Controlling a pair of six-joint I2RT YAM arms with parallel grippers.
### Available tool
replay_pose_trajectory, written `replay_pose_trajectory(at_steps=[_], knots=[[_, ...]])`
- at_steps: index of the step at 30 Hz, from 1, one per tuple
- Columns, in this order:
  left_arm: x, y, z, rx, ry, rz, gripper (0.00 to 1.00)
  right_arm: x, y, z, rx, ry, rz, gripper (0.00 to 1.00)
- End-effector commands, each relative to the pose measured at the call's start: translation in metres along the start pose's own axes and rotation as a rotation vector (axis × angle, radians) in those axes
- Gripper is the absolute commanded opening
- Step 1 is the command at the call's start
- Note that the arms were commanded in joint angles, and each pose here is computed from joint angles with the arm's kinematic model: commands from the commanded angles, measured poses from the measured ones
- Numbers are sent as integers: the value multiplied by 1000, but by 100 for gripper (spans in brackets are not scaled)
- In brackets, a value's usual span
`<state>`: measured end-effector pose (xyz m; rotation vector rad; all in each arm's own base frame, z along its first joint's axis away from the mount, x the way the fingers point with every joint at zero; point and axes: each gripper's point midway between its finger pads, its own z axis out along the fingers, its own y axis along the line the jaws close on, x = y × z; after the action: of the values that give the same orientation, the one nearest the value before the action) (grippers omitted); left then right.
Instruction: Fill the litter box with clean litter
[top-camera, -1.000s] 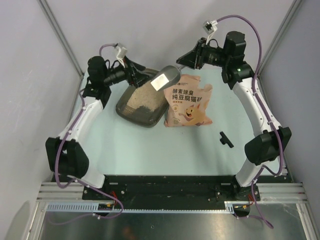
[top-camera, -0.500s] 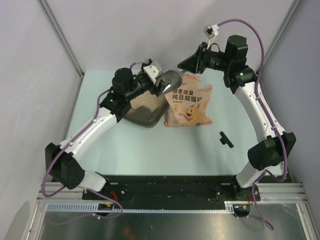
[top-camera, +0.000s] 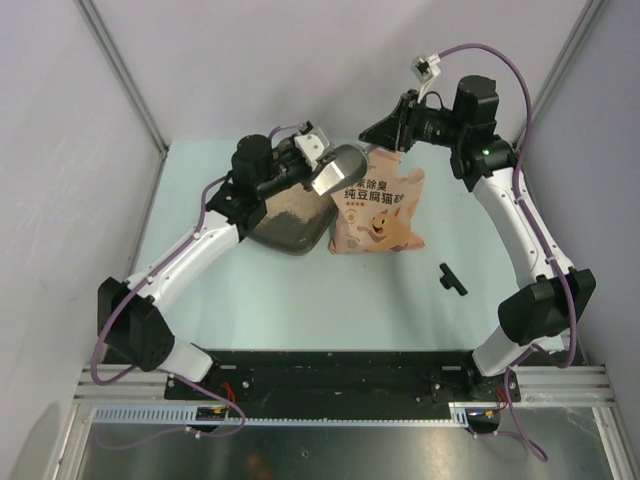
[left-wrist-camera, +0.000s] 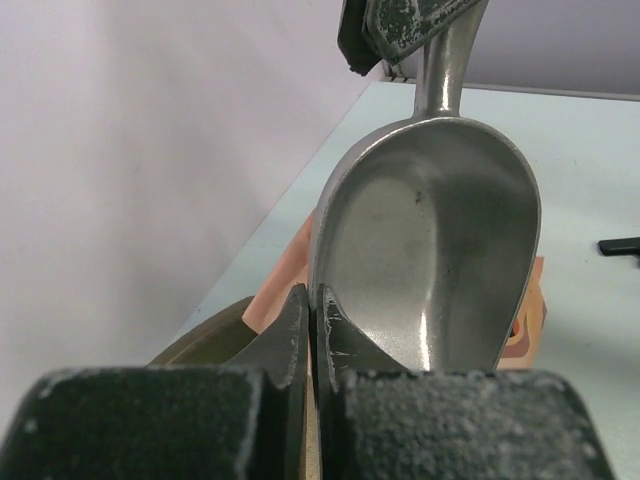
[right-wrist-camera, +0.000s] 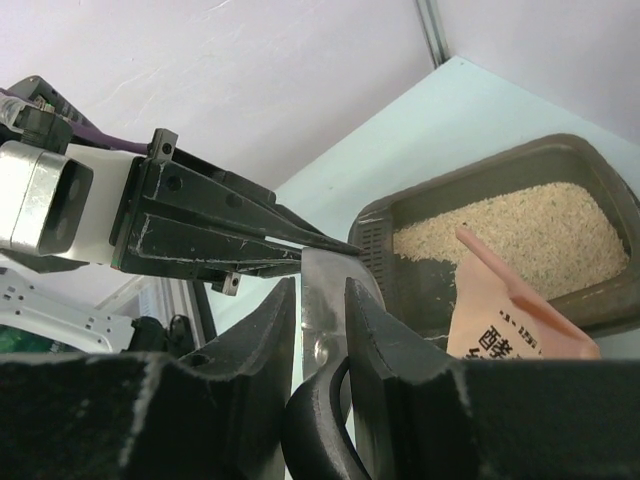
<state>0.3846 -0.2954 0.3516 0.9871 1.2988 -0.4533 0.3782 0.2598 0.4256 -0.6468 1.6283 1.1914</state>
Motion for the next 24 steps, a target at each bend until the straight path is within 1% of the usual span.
replay_pose_trajectory(at_steps=[1,3,4,5,6,7,10,12,15,19,24], knots=[[-17,-5,5,53,-41,3,0,-30,-3,-30,18,-83,-28,44],[-19,0,3,38,-42,-15,0,-36,-7,-45,27,-90,-23,56],[-18,5,2,27,-39,-23,0,-38,-16,-56,53,-91,-16,66],[-19,7,1,20,-38,-28,0,-35,-18,-61,55,-83,-13,69],[-18,7,0,20,-38,-37,0,-32,-13,-66,31,-66,-42,71],[-18,8,-1,18,-37,-41,0,-25,-17,-72,36,-45,-29,74],[-18,8,-2,21,-38,-54,0,-8,-7,-77,-5,-7,-52,76],[-16,5,-1,31,-36,-65,0,5,-4,-74,-24,9,-25,77],[-14,3,0,39,-32,-73,0,10,7,-65,-54,12,-27,77],[-16,2,2,47,-36,-77,0,13,13,-52,-53,11,-29,75],[-19,0,1,59,-46,-84,0,7,-2,-43,8,-32,-1,69]])
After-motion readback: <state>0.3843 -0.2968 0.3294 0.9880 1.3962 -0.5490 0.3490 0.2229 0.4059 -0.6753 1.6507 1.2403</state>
